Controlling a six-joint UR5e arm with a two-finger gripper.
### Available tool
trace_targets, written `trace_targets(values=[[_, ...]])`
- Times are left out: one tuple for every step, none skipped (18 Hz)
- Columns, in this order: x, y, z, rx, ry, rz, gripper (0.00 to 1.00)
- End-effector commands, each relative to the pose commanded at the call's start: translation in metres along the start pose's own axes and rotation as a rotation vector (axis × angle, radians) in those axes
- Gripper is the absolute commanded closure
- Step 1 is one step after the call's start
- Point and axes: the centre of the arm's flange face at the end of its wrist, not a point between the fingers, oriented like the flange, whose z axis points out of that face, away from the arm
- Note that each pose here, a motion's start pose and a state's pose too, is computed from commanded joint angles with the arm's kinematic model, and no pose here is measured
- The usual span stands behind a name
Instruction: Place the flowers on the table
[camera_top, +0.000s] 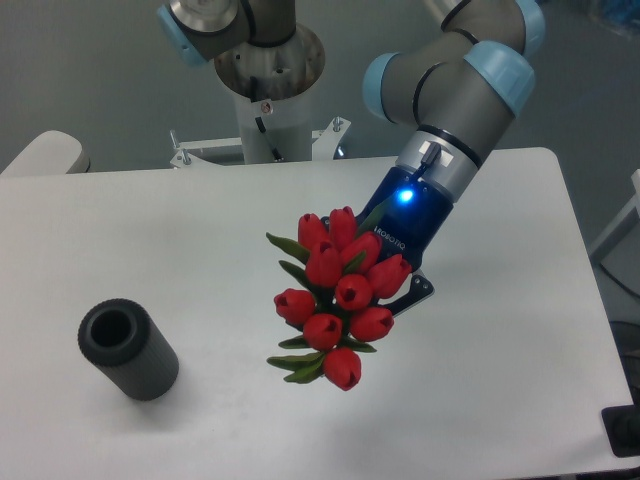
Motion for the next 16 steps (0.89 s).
trace_targets(values=[[0.000, 0.001, 0.001, -0.008, -0.003, -0.001, 0.60], [-0.001, 0.001, 0.000, -0.017, -0.011, 0.002, 0.60], [-0.001, 0.000, 0.001, -0.027, -0.017, 0.002, 0.60], [-0.001, -0.001, 0.000, -0.033, -0.023, 0.005, 0.60], [0.000, -0.002, -0.001, -0.035, -0.025, 0.006, 0.60], [0.000, 0.001, 0.000, -0.037, -0.024, 0.002, 0.60], [0.000, 0.000, 0.000, -0.037, -0.025, 0.004, 0.60], [0.000, 0.000, -0.001, -0.038, -0.027, 0.003, 0.60], [0.000, 0.000, -0.003, -0.047, -0.035, 0.004, 0.60], [0.000, 0.001, -0.004, -0.061, -0.046, 0.005, 0.60], [0.000, 0.001, -0.005, -0.081, -0.061, 0.008, 0.60], [0.000, 0.000, -0.007, -0.104, -0.080, 0.015, 0.60], [0.001, 0.002, -0.008, -0.138, -0.102, 0.027, 0.60], [0.002, 0.004, -0.010, -0.177, -0.125, 0.055, 0.60], [0.004, 0.007, -0.011, -0.219, -0.144, 0.085, 0.60], [0.007, 0.013, -0.010, -0.255, -0.153, 0.107, 0.60]])
